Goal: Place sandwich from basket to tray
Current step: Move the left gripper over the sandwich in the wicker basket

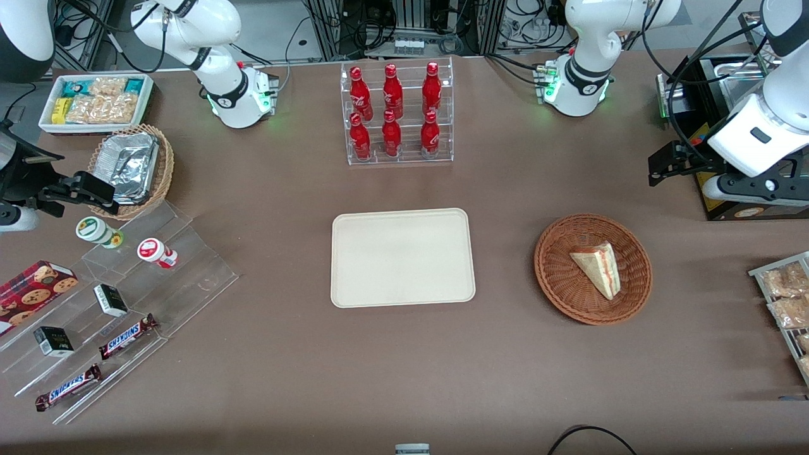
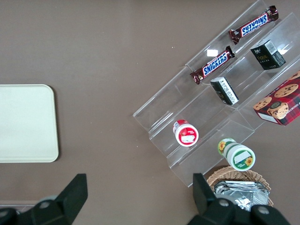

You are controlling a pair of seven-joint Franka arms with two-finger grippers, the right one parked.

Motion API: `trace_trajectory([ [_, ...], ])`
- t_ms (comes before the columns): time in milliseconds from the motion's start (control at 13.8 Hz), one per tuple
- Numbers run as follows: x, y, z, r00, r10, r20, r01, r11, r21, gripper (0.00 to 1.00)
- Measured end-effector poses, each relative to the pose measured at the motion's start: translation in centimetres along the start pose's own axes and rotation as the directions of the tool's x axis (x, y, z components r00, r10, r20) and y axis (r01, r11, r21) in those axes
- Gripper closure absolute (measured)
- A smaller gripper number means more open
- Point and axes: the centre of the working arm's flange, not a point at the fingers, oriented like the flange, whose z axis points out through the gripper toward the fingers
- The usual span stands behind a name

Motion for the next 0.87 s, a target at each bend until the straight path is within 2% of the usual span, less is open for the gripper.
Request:
trace_trajectory([
  [291, 0.0, 0.1, 0.1, 1.000, 0.002, 0.003, -0.002, 1.000, 0.000, 0.00],
  [509, 0.6, 0.2, 1.8, 1.000, 0.005, 0.026, -0.005, 1.000, -0.002, 0.00],
  [727, 2.5, 0.3, 6.4, 0.999, 0.007, 0.035, -0.006, 1.000, -0.006, 0.00],
  [873, 3.9, 0.2, 10.5, 0.999, 0.005, 0.054, -0.004, 1.000, -0.010, 0.00],
])
